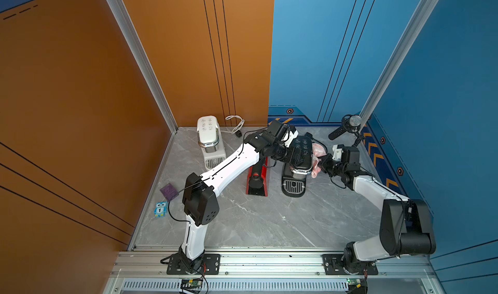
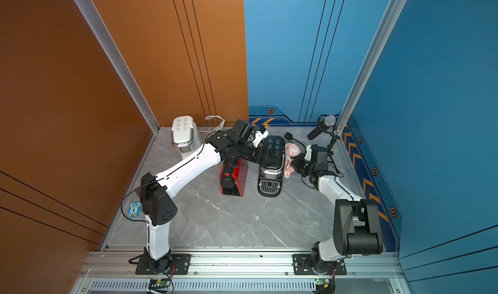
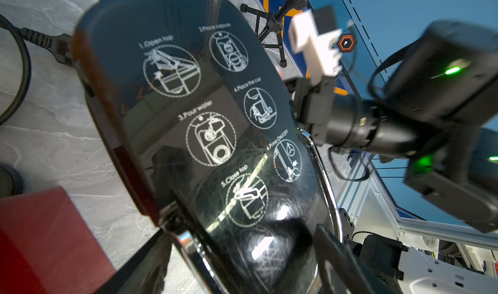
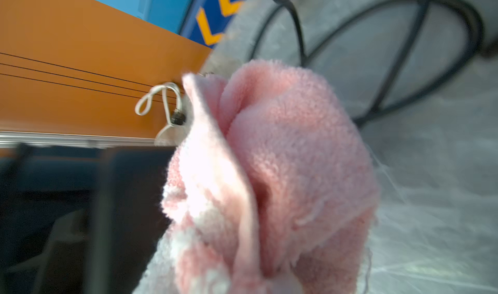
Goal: Wipe the surface of a coffee machine
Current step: Wipe the dirt from the surface of the coffee machine.
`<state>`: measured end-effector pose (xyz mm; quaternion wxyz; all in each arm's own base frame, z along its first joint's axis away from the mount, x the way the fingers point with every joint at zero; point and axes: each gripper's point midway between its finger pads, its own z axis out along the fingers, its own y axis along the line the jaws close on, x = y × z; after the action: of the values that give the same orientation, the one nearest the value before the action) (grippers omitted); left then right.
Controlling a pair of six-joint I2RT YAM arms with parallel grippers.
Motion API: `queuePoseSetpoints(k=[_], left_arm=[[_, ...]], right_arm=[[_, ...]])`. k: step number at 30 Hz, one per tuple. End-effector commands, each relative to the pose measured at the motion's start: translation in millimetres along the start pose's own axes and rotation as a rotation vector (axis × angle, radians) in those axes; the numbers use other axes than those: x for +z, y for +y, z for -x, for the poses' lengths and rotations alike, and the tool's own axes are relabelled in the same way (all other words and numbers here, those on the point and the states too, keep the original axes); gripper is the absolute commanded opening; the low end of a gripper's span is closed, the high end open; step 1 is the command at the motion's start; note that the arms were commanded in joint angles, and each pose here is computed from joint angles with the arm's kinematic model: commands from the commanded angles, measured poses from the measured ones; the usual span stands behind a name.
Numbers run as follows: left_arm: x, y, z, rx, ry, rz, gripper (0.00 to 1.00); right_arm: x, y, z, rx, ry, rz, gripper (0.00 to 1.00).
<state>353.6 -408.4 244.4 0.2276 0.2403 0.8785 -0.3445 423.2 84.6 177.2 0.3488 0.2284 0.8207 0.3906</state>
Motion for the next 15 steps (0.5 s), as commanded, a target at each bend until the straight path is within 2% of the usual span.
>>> queuePoseSetpoints(k=[1,4,9,15], left_arm=[[12,6,-26,0.015,0.083,0.007,0.83],[13,7,-27,0.011,0.084,0.018,0.83],[14,8,-25,-0.021,0.076,0.031,0.83],[14,0,-33,-0.058,0.088,0.028,0.84]], right_arm=[[0,24,8,-0.021,0.015,0.025,0.00],[11,19,14,-0.037,-0.002,0.027,0.00],[33,-36,-15,0.029,0.088,-0.087,0.00],[7,-71,-47,0.026,0.117,-0.210,0.00]])
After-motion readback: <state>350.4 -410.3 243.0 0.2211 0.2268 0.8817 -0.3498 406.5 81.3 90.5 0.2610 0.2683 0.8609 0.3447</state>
